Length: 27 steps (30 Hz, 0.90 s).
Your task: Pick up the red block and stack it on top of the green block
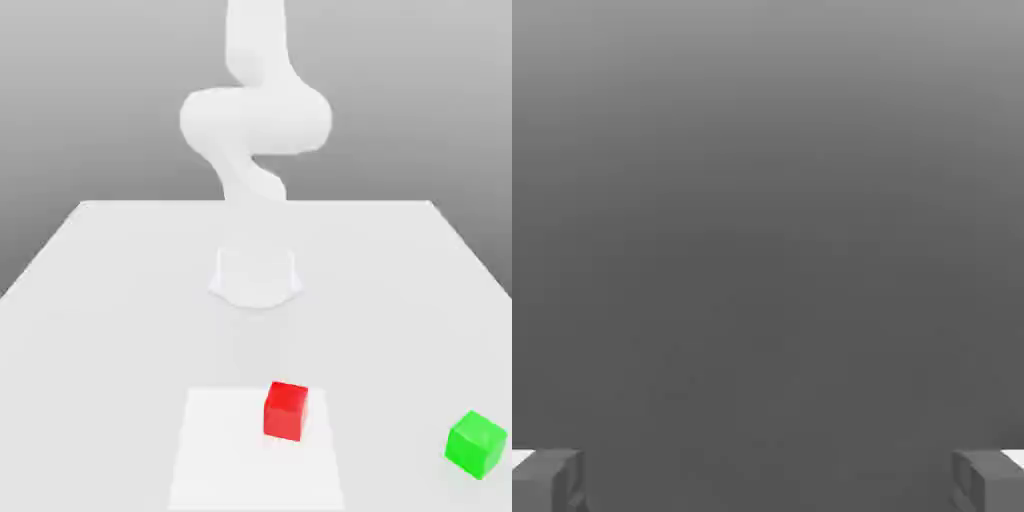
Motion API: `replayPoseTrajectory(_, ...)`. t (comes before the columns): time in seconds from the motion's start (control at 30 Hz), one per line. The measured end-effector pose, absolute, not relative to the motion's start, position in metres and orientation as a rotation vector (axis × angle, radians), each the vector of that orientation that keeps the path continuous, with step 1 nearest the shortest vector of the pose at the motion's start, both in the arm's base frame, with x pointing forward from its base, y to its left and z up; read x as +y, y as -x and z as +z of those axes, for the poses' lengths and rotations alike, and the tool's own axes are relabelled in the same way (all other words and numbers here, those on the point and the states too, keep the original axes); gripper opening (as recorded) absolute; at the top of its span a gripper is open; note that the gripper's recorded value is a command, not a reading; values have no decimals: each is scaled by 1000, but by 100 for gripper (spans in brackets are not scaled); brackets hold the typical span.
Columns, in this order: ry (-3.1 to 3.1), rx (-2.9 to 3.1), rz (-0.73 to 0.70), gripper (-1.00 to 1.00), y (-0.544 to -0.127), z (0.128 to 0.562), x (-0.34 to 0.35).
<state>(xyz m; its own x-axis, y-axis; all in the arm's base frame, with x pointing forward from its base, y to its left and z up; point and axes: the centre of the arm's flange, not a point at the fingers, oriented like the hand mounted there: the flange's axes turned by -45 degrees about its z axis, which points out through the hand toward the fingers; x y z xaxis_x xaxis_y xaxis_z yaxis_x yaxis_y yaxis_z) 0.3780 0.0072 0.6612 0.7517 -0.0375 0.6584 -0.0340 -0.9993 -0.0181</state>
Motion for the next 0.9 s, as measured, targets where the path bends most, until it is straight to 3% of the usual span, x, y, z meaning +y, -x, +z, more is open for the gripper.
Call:
replayPoseTrajectory(0.13, 3010, 136, -877, 0, -421, 562, 18)
replayPoseTrajectory(0.3, 3074, 233, -594, 0, -440, 437, 26)
replayPoseTrajectory(0.43, 3104, 315, -353, 0, -428, 337, 32)
replayPoseTrajectory(0.6, 3113, 409, -57, 0, -384, 228, 40)
replayPoseTrajectory(0.83, 3110, 434, 0, 0, -374, 154, 40)
replayPoseTrajectory(0.87, 3110, 433, 0, -100, -373, 147, 40)
replayPoseTrajectory(0.9, 3110, 433, 0, -100, -373, 147, 40)
